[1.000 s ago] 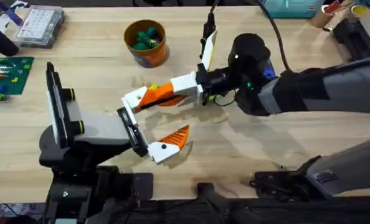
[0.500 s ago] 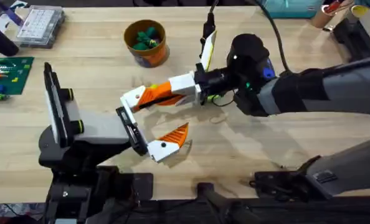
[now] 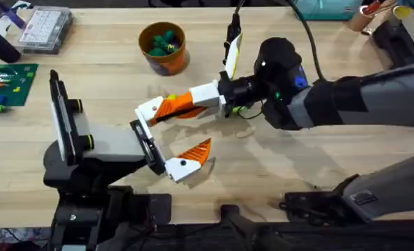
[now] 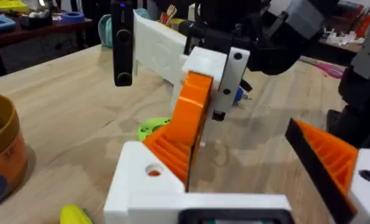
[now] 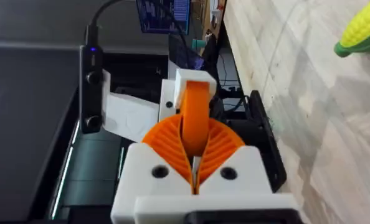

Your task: Pick up the gripper from the table and insert it into the empty holder that is missing its gripper. Then pick up a screw, insert it into the mounting hole, and use the screwdriver to tighten it. Finally, clean up the table by picking up the vegetable and placing it into the bucket.

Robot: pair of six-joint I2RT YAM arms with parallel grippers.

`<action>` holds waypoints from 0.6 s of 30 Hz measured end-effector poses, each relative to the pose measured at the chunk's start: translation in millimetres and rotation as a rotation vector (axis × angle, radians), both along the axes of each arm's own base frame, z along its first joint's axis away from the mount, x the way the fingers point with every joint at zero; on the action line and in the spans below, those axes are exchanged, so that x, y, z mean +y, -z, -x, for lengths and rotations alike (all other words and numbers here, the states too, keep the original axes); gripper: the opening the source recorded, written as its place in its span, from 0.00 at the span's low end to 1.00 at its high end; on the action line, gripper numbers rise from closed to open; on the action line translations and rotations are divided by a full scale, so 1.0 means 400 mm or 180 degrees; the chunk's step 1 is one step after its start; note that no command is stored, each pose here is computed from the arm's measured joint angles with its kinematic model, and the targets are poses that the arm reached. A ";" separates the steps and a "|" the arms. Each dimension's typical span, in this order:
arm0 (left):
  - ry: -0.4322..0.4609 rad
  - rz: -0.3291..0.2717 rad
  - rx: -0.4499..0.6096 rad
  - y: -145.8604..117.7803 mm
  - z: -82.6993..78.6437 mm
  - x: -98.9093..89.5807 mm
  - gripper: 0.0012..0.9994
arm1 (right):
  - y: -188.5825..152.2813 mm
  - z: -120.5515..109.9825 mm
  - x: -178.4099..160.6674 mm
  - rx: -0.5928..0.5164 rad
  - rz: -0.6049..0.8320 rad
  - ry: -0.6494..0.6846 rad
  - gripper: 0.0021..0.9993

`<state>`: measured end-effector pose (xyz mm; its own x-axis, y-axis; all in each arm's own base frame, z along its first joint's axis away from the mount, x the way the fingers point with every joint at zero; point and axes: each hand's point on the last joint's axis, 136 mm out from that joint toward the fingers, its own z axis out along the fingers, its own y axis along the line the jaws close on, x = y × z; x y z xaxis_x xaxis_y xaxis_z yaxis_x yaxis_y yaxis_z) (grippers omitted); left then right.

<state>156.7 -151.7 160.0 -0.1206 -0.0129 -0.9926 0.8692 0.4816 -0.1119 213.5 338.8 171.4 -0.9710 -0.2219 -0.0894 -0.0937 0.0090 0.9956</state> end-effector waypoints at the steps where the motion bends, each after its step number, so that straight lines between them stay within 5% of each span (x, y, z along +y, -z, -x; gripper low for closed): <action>1: -0.0003 0.0000 0.0001 0.000 0.000 0.000 0.99 | 0.003 -0.001 0.001 -0.0004 -0.0002 -0.0006 0.01; 18: -0.0013 0.0007 0.0016 0.000 -0.001 0.001 0.99 | 0.011 -0.016 0.009 -0.0058 -0.0117 -0.0050 0.01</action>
<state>157.3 -151.3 159.8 -0.1256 -0.0156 -0.9920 0.8667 0.4848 -0.1174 219.9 342.2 167.0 -0.9655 -0.2332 -0.1155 -0.1118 -0.0290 0.9933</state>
